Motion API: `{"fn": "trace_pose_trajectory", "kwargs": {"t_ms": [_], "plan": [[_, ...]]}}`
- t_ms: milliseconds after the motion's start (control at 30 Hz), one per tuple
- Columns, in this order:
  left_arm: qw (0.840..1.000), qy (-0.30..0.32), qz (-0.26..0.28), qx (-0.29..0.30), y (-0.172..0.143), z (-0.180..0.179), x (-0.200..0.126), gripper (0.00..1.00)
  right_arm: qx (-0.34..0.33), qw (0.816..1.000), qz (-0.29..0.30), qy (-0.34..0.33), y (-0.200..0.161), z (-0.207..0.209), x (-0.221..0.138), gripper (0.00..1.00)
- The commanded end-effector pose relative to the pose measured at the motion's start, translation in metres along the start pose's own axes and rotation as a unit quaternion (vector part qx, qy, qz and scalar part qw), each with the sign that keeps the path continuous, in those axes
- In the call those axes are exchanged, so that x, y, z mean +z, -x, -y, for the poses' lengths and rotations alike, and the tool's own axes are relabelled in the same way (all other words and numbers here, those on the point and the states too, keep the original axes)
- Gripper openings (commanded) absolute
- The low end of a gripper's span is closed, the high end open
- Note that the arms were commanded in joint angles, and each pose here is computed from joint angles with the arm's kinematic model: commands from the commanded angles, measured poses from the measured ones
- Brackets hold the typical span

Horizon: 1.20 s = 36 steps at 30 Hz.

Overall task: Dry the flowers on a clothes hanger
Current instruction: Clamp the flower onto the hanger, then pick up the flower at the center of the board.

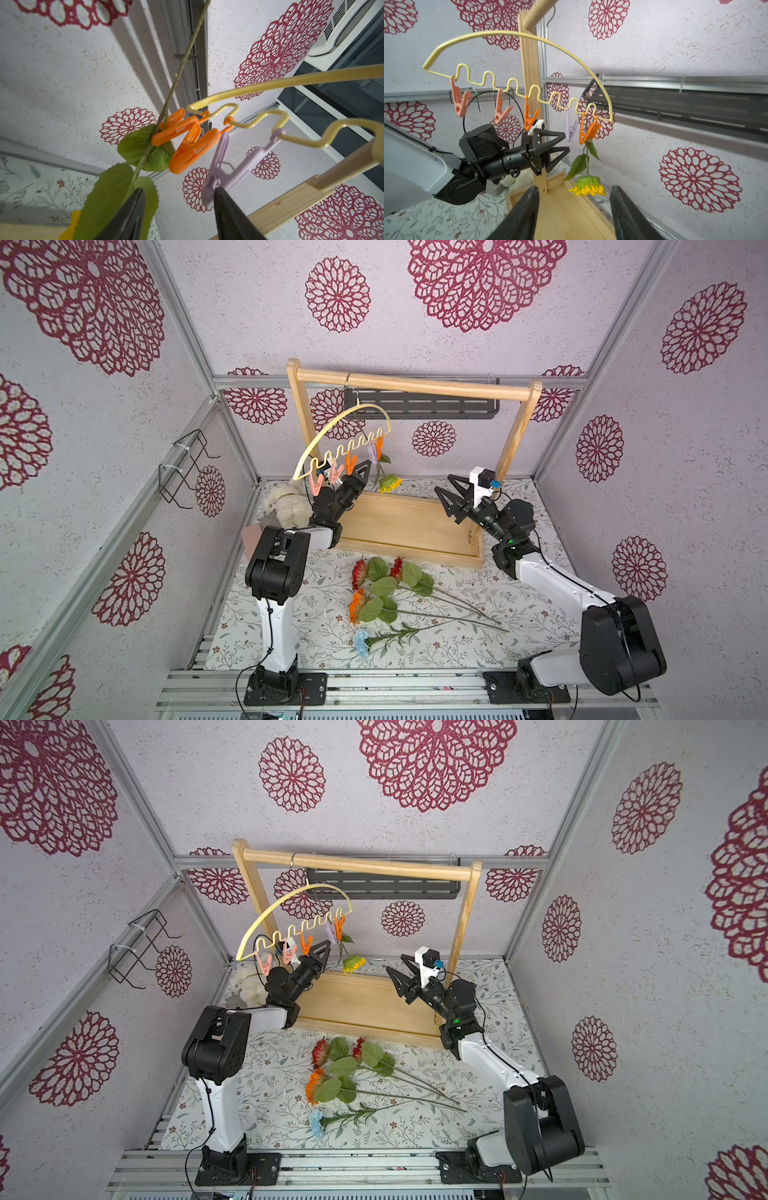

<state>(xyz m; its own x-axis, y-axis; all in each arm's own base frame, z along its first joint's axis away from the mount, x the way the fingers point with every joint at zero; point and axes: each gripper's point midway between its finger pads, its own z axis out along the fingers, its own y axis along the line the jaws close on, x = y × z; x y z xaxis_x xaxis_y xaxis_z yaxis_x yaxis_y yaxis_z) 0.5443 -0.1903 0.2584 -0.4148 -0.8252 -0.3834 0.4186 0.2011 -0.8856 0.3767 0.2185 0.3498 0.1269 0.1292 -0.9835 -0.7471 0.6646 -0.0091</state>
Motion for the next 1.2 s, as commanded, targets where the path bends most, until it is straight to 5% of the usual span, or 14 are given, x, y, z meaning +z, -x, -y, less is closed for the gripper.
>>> {"fn": "trace_pose_trajectory", "kwargs": {"t_ms": [0, 300, 600, 833, 1033, 1167], "plan": [[1.000, 0.008, 0.017, 0.020, 0.018, 0.001, -0.018, 0.58, -0.035, 0.997, -0.064, 0.003, -0.020, -0.007, -0.012, 0.59], [0.998, 0.056, -0.004, 0.033, 0.002, -0.012, -0.069, 0.58, -0.117, 0.971, -0.205, 0.026, -0.076, -0.034, -0.043, 0.62], [0.986, 0.129, -0.061, 0.088, -0.024, -0.018, -0.121, 0.59, -0.181, 0.932, -0.286, 0.129, -0.132, -0.081, -0.061, 0.65], [0.965, 0.189, -0.103, 0.147, -0.035, -0.011, -0.161, 0.60, -0.126, 0.914, -0.354, 0.152, -0.182, -0.093, -0.069, 0.69], [0.932, 0.241, -0.138, 0.231, -0.033, -0.001, -0.190, 0.63, -0.077, 0.875, -0.453, 0.156, -0.220, -0.095, -0.092, 0.67], [0.913, 0.272, -0.132, 0.275, -0.023, 0.000, -0.203, 0.65, -0.106, 0.835, -0.514, 0.165, -0.245, -0.090, -0.120, 0.62]]}}
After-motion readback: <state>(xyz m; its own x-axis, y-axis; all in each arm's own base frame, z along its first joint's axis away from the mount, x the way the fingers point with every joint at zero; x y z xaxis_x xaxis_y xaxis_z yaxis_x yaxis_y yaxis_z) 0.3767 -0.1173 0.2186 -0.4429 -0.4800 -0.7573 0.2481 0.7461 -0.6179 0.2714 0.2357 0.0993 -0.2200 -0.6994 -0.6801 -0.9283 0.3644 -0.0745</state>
